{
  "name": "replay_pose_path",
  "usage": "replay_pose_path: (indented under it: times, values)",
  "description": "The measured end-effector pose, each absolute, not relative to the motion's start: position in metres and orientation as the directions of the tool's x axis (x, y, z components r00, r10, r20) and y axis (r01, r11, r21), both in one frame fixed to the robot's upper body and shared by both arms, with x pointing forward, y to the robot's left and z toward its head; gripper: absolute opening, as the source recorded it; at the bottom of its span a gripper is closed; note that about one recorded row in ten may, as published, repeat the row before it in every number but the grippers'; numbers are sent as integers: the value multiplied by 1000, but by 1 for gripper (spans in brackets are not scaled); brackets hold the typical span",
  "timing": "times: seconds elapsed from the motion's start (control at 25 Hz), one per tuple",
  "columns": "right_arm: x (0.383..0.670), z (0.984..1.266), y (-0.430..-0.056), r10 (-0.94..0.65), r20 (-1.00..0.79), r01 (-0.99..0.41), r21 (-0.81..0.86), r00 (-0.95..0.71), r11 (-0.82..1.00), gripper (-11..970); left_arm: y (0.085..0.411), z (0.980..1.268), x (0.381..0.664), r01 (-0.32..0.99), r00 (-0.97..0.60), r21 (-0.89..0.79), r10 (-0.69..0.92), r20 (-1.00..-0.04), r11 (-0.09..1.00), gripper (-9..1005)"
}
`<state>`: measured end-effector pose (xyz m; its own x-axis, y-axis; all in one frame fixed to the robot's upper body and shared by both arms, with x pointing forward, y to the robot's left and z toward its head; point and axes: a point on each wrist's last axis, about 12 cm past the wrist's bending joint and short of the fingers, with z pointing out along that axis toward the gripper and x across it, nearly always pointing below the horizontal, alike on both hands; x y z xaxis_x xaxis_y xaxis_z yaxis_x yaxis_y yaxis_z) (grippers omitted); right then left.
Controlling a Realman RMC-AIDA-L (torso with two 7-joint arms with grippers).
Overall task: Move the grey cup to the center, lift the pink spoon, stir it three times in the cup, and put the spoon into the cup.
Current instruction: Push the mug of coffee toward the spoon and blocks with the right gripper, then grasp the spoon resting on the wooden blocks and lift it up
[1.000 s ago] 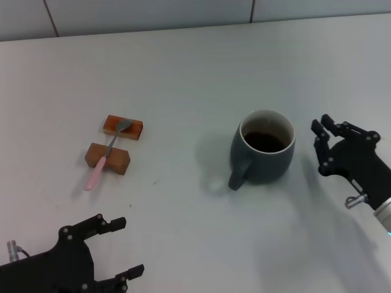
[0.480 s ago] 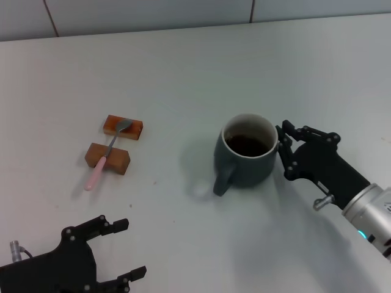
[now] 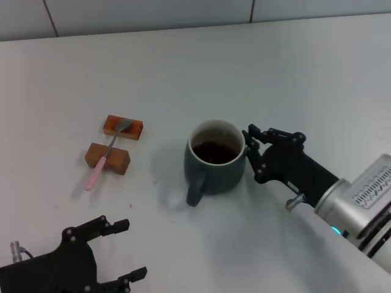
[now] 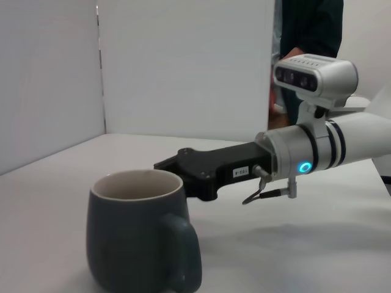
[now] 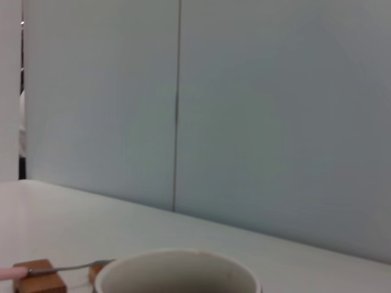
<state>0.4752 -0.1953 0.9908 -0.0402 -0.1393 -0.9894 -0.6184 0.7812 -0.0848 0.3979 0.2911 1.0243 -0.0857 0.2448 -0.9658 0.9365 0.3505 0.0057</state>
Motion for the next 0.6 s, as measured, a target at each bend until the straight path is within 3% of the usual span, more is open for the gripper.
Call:
replay_pose_path:
  times: [0.32, 0.48, 0.6]
  values:
    - [479, 995, -196, -114, -993, -605, -76, -26, 793, 158, 291, 1024, 398, 937, -85, 6, 244, -966, 350, 800]
    - [474, 1005, -229, -12, -999, -551, -37, 48, 834, 170, 292, 1024, 397, 935, -85, 7, 244, -966, 356, 800]
    - [471, 1018, -257, 70, -997, -677, 25, 39, 735, 179, 293, 1024, 397, 932, -84, 9, 242, -967, 362, 800]
